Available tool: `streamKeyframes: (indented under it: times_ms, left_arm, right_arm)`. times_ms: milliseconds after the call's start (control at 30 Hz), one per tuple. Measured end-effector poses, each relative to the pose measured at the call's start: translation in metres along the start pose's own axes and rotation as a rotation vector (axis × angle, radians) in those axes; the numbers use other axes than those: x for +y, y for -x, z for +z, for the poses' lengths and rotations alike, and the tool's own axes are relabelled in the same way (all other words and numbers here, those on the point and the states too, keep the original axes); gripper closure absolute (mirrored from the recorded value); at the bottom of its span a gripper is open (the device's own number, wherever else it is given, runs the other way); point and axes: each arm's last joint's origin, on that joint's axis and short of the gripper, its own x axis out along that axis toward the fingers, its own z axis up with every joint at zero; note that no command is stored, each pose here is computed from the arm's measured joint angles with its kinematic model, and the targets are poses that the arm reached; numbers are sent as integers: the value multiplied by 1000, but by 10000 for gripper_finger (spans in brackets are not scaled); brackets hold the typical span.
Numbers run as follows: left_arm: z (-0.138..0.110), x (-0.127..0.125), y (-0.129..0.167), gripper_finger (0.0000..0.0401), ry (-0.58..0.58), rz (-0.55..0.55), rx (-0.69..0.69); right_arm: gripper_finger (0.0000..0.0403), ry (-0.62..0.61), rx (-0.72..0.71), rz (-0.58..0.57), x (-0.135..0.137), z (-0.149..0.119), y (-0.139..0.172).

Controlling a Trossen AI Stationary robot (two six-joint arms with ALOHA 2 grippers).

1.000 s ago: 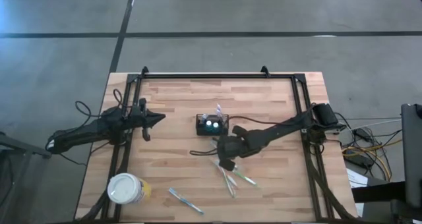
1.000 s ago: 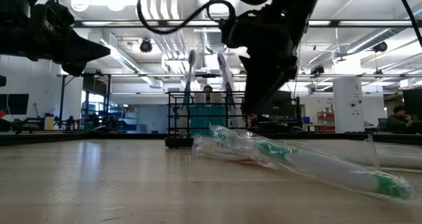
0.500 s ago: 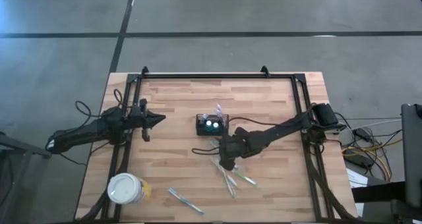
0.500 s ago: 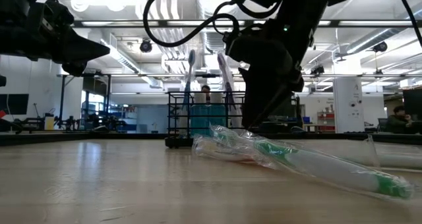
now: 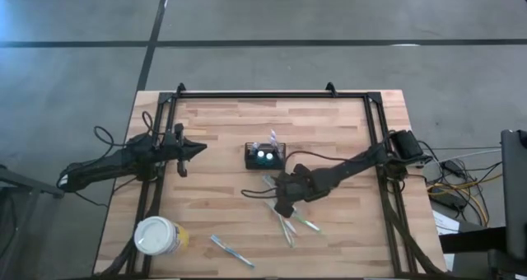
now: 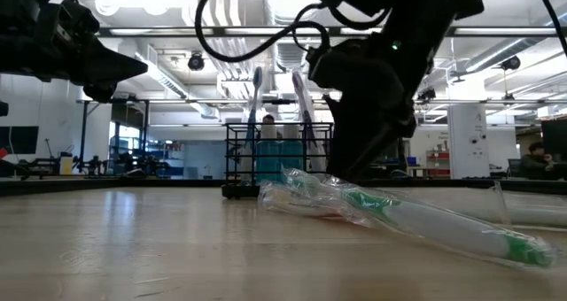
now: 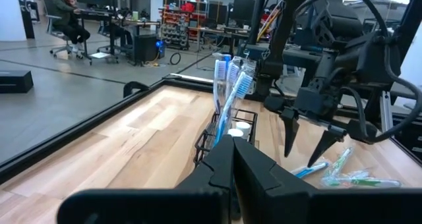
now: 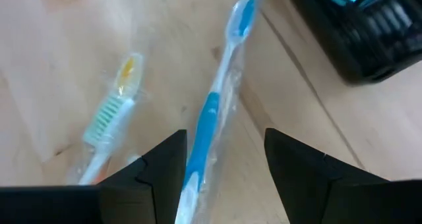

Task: Pick & Place toothbrushing station
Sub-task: Put the blue toothbrush into the black wire organizer

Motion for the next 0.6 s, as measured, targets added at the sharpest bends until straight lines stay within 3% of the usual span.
streamKeyframes:
  times_ms: [600]
  left_arm:
    - [0,0,0,391,10,-2,2]
  right_arm:
    - [202,-48,7,31,-11,-19,-15]
